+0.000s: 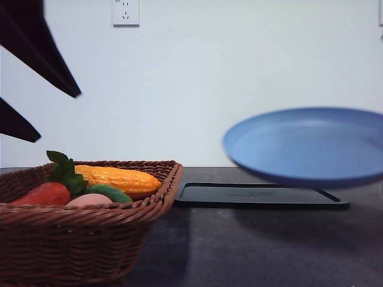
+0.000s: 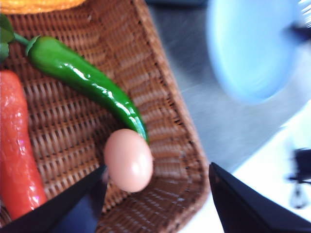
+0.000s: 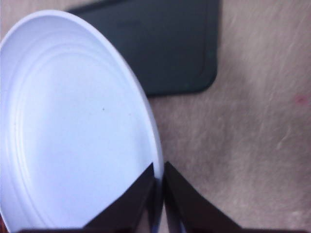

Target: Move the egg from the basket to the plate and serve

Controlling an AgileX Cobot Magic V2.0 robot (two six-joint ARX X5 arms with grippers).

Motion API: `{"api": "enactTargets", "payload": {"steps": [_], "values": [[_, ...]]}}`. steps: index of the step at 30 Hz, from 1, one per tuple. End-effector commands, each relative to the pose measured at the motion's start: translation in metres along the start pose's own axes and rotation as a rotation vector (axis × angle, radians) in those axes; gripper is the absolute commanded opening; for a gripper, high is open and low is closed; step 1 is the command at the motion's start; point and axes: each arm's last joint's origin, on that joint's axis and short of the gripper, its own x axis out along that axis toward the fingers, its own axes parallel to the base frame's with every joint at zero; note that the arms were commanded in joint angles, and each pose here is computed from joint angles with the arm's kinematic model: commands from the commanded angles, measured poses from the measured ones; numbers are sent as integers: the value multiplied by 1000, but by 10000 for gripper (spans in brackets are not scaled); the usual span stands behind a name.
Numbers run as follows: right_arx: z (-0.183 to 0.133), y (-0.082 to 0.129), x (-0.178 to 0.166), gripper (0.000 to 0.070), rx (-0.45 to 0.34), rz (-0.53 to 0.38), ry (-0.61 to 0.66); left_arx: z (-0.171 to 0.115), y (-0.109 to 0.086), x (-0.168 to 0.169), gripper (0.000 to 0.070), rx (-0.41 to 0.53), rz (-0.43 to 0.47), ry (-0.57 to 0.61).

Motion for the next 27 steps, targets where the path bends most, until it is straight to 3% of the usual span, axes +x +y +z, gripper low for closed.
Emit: {"api": "enactTargets", "payload": {"steps": [1,7,11,17,27], "values": [[6,3,-5,0,14,7,-30,6,-7,6,426,32,22,11],[10,4,-14,0,16,2,-61,12,-21,35,426,71,70,122],[10,4,-14,0,16,2,-61,11,-27,56,426,104,150,179],[10,4,-14,0,17,1,-61,4,-25,80,426,131,244,243],[10,4,-14,0,16,2,-63,3,-21,94,421,125,259,274]]}}
